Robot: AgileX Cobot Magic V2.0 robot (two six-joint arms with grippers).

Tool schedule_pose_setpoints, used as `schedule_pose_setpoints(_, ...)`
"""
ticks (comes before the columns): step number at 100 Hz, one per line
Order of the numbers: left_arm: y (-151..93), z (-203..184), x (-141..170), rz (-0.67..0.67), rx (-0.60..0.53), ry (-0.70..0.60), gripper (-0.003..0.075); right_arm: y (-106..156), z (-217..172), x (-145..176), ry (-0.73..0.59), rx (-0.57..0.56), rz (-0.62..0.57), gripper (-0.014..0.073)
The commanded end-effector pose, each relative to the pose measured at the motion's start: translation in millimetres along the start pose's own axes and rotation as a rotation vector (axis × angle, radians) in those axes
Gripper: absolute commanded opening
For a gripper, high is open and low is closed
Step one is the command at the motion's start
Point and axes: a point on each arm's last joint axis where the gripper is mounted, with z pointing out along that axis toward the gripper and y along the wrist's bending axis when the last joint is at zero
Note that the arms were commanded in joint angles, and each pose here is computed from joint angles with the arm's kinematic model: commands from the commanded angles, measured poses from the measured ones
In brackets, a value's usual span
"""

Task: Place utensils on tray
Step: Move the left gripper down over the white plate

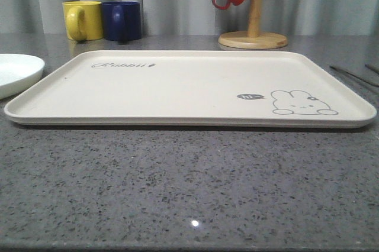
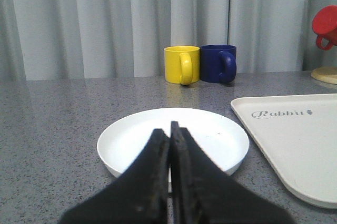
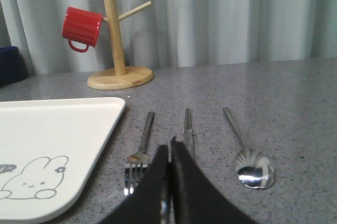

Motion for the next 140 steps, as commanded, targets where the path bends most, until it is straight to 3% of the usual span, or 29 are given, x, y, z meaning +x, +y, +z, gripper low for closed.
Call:
schedule_pose_setpoints(1, -0.8, -2.1, 5.1, -0.007, 0.003, -0.073, -0.0018, 1.6, -2.4, -14.0, -0.116, -0.013, -0.015, -0.0068)
schedule_pose_setpoints(37, 0.0, -2.9, -3.3, -0.060, -0.001, -0.082, -0.0018, 1.6, -2.4, -14.0, -0.116, -0.013, -0.015, -0.0068)
schedule_pose_setpoints(57, 2.2, -4.1, -47.4, -0.093, -0.006, -0.014, -0.0018, 1.6, -2.4, -14.0, -0.116, -0.013, -0.015, -0.0068)
schedule_pose_setpoints(71, 5.3, 2.9, -89.5, -0.052, -0.021, 0.091, -0.0018, 1.6, -2.4, -14.0, -0.116, -0.013, -0.015, -0.0068)
schedule_pose_setpoints(98, 12.9, 52.0, -149.3, -0.002, -0.063, 0.459, -0.0018, 1.6, -2.4, -14.0, -0.116, -0.013, -0.015, -0.0068)
schedule_pose_setpoints(118, 13.8, 95.1, -157.8, 0.000, -0.064, 0.588, -0.0018, 1.6, -2.4, -14.0, -0.116, -0.013, -0.015, -0.0068)
schedule_pose_setpoints(140, 13.4, 123.3, -139.7, 0.004, -0.062, 0.712, -0.0015, 1.6, -2.4, -14.0, -0.116, -0.013, -0.015, -0.0068)
